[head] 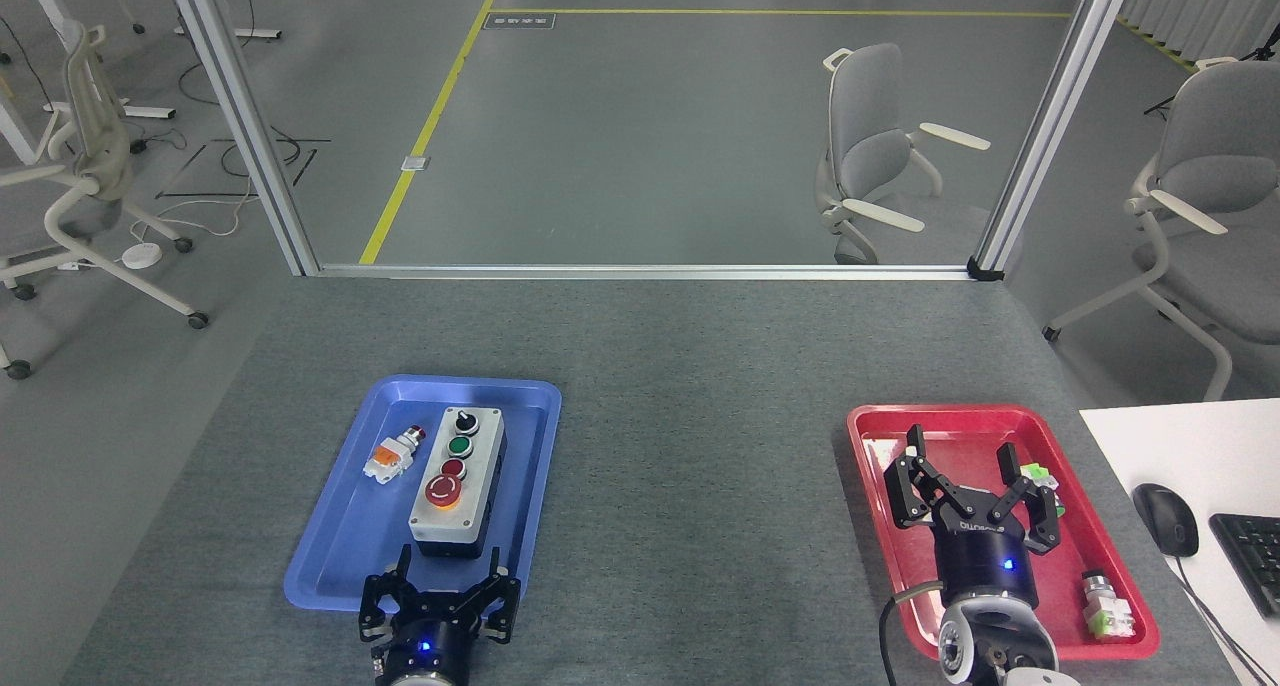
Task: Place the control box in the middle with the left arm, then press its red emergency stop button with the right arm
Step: 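Lower the left gripper and grasp the grey control box's near end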
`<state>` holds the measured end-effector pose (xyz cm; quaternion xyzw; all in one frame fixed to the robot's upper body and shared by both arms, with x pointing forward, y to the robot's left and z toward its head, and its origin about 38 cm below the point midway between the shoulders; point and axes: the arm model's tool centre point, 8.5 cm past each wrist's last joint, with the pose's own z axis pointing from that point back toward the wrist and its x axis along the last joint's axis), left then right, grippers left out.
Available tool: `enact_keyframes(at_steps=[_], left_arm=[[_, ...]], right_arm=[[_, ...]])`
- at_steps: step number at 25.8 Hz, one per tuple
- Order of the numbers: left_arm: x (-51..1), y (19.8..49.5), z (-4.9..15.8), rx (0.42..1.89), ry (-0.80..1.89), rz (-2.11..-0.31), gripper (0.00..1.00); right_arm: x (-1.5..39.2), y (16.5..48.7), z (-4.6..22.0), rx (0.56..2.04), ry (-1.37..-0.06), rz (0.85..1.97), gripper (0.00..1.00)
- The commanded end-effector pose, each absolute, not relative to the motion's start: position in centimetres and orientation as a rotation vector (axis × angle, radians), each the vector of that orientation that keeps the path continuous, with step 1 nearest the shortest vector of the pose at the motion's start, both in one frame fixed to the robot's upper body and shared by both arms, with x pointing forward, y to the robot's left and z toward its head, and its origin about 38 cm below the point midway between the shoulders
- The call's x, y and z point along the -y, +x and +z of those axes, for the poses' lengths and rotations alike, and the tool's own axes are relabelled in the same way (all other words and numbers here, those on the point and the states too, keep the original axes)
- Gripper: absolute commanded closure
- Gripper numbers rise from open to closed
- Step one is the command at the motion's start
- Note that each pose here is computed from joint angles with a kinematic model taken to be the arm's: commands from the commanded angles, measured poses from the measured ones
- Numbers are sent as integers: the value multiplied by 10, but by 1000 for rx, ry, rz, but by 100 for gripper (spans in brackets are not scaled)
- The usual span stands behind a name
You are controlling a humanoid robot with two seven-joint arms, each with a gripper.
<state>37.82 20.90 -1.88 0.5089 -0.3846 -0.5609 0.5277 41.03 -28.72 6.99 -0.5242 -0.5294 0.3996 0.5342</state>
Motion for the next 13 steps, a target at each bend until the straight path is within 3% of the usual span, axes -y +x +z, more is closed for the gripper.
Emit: enact_keyframes(at_steps=[1, 13], left_arm=[[-212, 387, -24, 893, 1206, -1346, 1], [-222, 411, -27, 862, 1179, -1336, 1]], right_arm=[[288, 410, 70, 1260, -1251, 951, 1], [288, 410, 70, 1261, -1249, 950, 1]])
